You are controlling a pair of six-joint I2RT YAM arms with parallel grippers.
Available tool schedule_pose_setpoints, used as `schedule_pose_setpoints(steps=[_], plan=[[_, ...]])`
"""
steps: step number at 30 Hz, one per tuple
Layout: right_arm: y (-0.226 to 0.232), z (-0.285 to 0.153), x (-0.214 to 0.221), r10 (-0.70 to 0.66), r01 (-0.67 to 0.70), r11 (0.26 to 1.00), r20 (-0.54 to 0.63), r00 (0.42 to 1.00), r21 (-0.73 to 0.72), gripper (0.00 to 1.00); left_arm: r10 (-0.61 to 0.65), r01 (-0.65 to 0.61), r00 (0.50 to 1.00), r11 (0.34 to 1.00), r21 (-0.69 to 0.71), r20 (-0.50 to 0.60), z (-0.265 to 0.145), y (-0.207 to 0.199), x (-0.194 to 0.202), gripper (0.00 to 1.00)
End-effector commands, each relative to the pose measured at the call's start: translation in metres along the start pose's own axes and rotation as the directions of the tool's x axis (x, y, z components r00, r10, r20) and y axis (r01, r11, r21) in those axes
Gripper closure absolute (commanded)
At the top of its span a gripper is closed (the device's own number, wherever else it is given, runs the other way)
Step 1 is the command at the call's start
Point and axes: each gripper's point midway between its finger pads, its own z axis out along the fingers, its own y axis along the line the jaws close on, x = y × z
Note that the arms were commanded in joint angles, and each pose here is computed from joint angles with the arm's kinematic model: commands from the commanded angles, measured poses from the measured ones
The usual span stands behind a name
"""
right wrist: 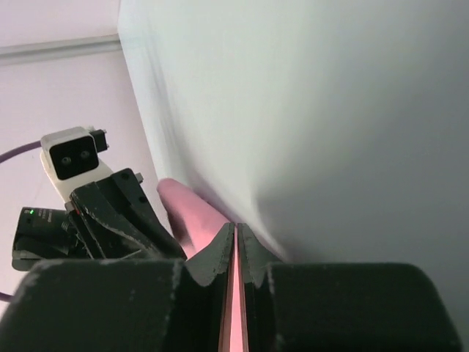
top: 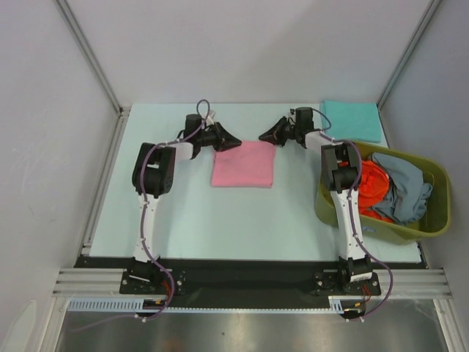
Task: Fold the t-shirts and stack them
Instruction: Fold the tshirt
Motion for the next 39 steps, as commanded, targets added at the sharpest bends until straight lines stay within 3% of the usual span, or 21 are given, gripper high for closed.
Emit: schedule_pose_setpoints(steps=[1, 4, 9, 15, 19, 24, 27, 32, 35, 39], plan=[[0.016, -0.01, -0.019, -0.013, 0.012, 0.999, 0.004, 1.0, 0.047, 0.91, 0.043, -0.04, 0.997, 0.998, -0.047, 0.064, -0.022, 0.003, -0.048, 0.8], [0.042, -0.019, -0.02, -0.089, 0.089, 0.994, -0.01, 0.996, 0.065, 0.89, 0.026, -0.023, 0.999, 0.997, -0.067, 0.043, -0.03, 0.008, -0.054, 0.81], [0.084, -0.042, 0.022, -0.132, 0.143, 0.984, -0.108, 0.985, 0.104, 0.8, 0.094, -0.093, 0.996, 0.995, -0.045, 0.007, -0.049, -0.033, -0.046, 0.81], [0.067, -0.059, 0.108, -0.151, 0.203, 0.964, -0.274, 0.95, 0.171, 0.71, 0.088, -0.088, 0.996, 0.995, -0.036, -0.007, -0.073, -0.058, -0.01, 0.8], [0.042, -0.065, 0.158, -0.176, 0.27, 0.943, -0.395, 0.902, 0.196, 0.68, 0.011, -0.01, 0.998, 1.0, 0.013, -0.063, -0.073, -0.062, 0.039, 0.82], [0.025, -0.078, 0.166, -0.17, 0.264, 0.942, -0.387, 0.906, 0.206, 0.78, 0.013, -0.013, 0.994, 1.0, 0.003, -0.108, -0.068, -0.064, 0.077, 0.83], [0.026, -0.083, 0.164, -0.143, 0.225, 0.959, -0.391, 0.909, 0.173, 0.9, -0.038, 0.037, 0.988, 0.999, -0.007, -0.153, -0.064, -0.056, 0.103, 0.86], [0.01, -0.095, 0.178, -0.075, 0.195, 0.964, -0.513, 0.855, 0.183, 0.99, -0.089, 0.063, 0.979, 0.988, -0.142, -0.184, -0.07, -0.015, 0.123, 0.88], [0.009, -0.106, 0.173, -0.115, 0.253, 0.948, -0.53, 0.84, 0.195, 1.0, -0.076, 0.036, 0.978, 0.979, -0.202, -0.194, -0.073, 0.009, 0.12, 0.9], [0.045, -0.113, 0.17, -0.216, 0.318, 0.94, -0.509, 0.833, 0.12, 1.0, -0.026, -0.019, 0.977, 0.979, -0.204, -0.211, -0.079, 0.001, 0.12, 0.89]])
